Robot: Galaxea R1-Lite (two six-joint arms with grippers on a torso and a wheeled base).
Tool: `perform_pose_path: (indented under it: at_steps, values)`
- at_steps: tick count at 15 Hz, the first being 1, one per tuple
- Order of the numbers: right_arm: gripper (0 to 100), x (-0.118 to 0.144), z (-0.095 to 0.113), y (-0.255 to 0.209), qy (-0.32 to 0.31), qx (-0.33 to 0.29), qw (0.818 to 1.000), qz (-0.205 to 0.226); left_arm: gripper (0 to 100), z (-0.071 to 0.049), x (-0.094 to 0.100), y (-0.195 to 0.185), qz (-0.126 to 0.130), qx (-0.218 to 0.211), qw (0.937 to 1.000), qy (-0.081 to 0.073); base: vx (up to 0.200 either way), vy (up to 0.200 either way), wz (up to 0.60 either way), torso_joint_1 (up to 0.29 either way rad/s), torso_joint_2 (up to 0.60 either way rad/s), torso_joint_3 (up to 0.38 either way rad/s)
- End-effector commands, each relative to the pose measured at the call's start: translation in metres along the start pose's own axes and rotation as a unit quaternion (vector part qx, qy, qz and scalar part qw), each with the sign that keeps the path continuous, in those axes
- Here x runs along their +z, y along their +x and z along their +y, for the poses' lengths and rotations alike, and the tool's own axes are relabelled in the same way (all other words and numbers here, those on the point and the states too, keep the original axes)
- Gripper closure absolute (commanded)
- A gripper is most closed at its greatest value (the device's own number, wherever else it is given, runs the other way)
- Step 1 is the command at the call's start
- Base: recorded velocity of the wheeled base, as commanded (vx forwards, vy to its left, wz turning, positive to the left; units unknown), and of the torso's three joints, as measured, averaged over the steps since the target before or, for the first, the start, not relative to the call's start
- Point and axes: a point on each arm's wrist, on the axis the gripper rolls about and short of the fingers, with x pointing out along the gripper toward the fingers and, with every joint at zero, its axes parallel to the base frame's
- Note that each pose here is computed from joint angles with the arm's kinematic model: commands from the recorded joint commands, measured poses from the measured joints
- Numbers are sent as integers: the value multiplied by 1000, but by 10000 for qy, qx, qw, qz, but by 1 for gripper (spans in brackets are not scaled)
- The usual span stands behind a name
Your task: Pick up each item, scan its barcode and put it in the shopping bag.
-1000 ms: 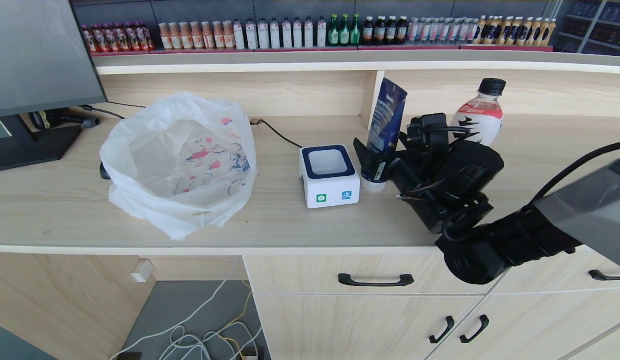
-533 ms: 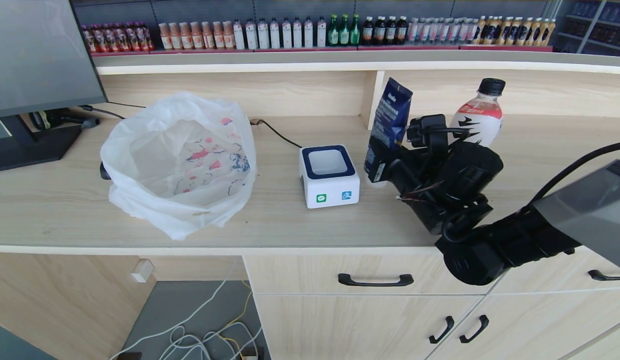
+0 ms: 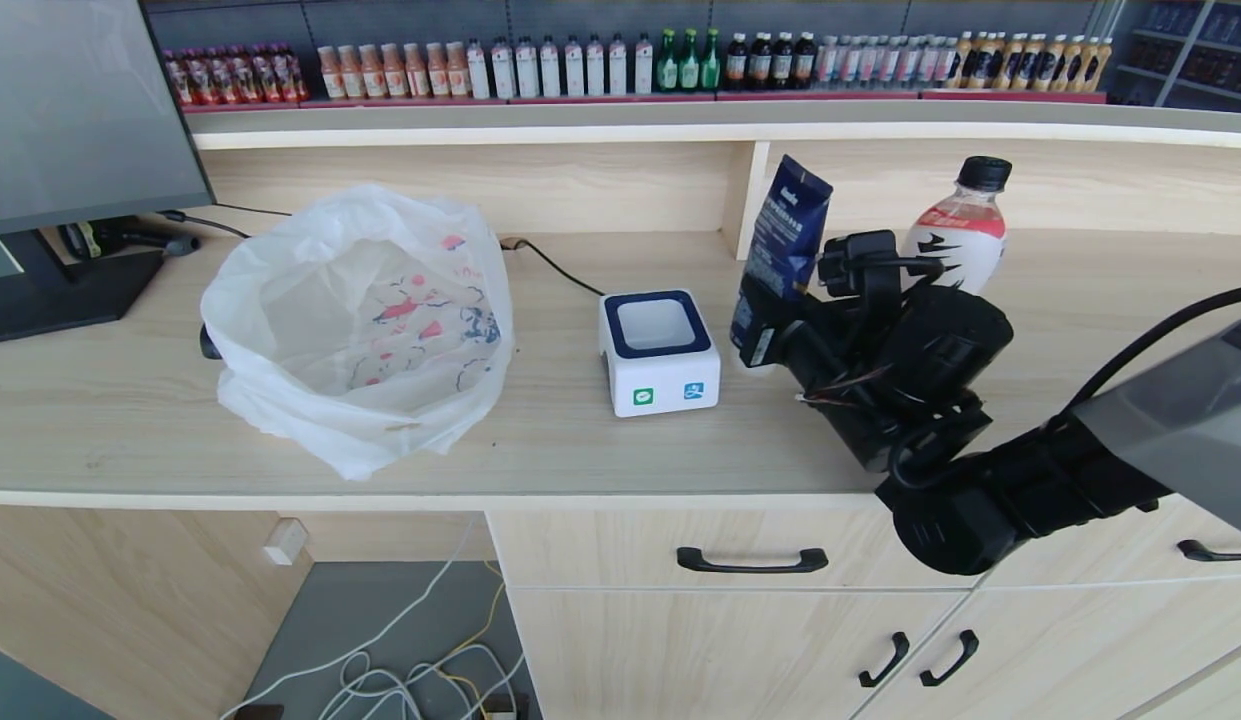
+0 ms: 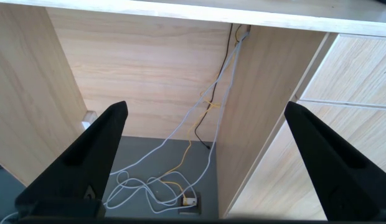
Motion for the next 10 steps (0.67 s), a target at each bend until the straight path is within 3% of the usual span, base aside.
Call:
perform_pose_path:
  at_steps: [1,10]
  values:
    - [100,9,-1,0,17,-13,9999,-125,0,0,0,0,-2,4,10000,-4,0,0,0,0,0,0]
    - [100,54,-7,-16,89,-34,9985,-532,0,0,0,0,-2,-3,10000,-4,0,0,0,0,0,0]
